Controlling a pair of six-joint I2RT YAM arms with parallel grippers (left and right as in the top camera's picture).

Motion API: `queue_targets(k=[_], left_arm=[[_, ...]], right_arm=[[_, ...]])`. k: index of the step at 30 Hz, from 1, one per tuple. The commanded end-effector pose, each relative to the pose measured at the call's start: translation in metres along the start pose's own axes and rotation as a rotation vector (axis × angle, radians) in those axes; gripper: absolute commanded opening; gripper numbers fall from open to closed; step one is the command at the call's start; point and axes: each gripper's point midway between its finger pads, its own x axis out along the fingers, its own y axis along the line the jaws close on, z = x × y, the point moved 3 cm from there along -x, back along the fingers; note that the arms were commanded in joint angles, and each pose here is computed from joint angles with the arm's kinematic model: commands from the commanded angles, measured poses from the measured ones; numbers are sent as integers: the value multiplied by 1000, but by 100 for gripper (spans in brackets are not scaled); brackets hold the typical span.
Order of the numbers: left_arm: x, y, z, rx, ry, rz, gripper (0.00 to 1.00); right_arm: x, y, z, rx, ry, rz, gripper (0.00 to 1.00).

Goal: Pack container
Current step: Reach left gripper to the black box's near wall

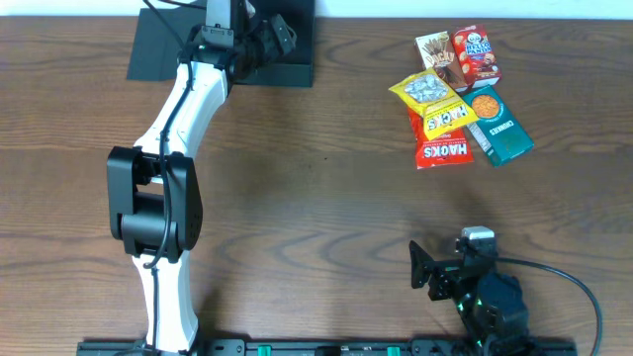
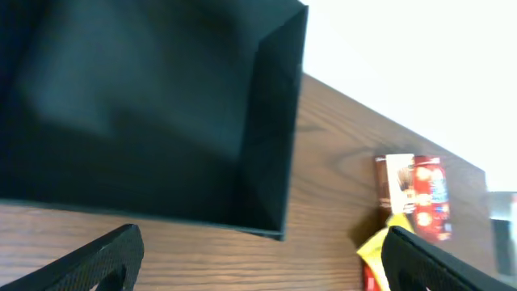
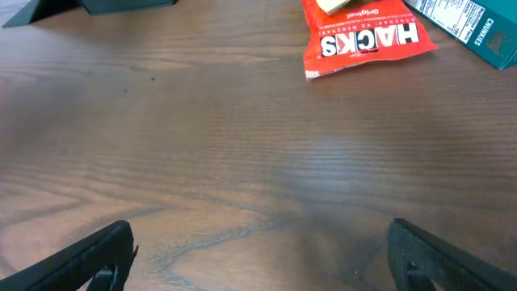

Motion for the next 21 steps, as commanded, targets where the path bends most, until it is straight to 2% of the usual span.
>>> queue_targets(k=[1,3,7,8,9,14,18,21], left_arm=[[4,-12,-2,-16,17,-45,96],[4,-7,-2,-37,6,-3,100],[2,24,-11,-244,-12,187,100],[1,29,-13,-280,-15,219,94],[0,35,-14,-312,-25,250,93],[-3,44,-9,-409,-85,301,87],[-1,54,-7,-485,-100,318,88],[10,68,-13,-569,-59,310,92]], right_arm=[[1,-1,-3,9,3,-5,99],[1,-1,-3,9,3,-5,99],[1,-1,-3,9,3,-5,99],[1,-1,-3,9,3,-5,99],[1,-1,-3,9,3,-5,99],[1,-1,-3,9,3,-5,99],[1,-1,-3,9,3,-5,99],[1,-1,-3,9,3,-5,99]])
